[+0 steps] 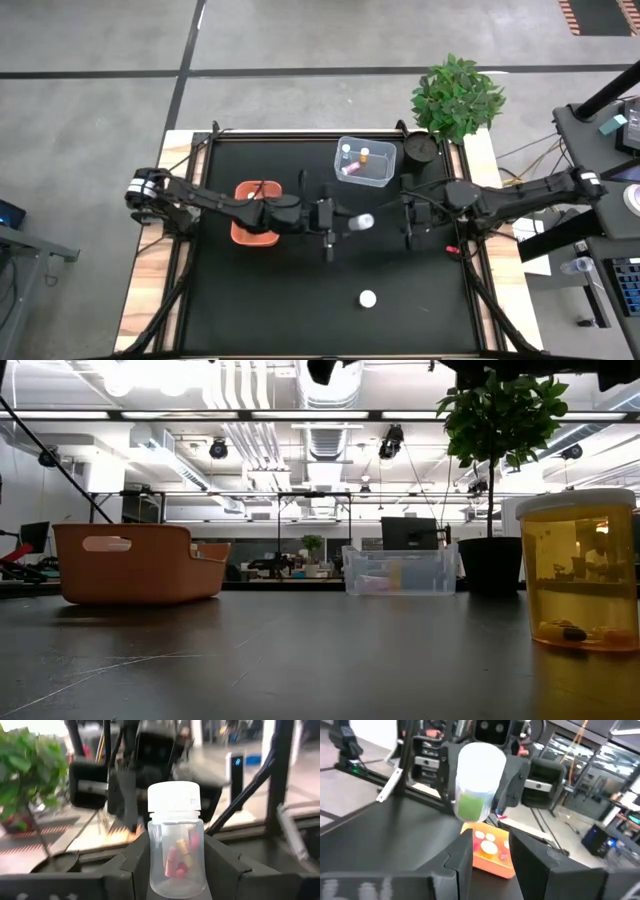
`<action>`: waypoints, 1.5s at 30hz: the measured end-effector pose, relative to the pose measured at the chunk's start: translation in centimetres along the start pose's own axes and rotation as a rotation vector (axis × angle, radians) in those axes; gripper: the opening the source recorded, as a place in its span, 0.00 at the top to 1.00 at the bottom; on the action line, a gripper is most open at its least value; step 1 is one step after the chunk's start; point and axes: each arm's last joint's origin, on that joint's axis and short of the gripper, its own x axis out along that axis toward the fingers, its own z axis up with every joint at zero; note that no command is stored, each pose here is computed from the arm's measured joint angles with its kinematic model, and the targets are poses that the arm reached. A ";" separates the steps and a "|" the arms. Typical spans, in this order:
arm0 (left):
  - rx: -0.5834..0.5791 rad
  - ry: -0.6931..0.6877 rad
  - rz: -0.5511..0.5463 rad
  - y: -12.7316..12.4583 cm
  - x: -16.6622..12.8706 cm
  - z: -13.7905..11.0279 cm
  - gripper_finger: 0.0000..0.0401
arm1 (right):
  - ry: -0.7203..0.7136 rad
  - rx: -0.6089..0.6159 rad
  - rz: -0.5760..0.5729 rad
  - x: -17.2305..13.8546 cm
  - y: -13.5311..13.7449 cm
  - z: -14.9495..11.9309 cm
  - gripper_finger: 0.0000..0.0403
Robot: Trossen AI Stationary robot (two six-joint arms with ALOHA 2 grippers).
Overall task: Pick and place medicine bottles into bin by pill shape (circle, oval)
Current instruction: Put the transparent capsule pill bottle into the orange bin
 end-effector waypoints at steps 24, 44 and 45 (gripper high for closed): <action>0.022 -0.061 0.018 0.0 0.5 -2.5 0.67 | -0.125 0.109 0.027 2.6 0.3 -0.1 0.39; 0.052 -0.136 0.040 0.2 1.0 -2.7 0.67 | -0.135 0.082 0.014 3.1 0.3 -0.2 0.68; 0.052 -0.136 0.040 0.2 1.0 -2.7 0.66 | -0.134 0.082 0.014 3.1 0.3 -0.3 0.68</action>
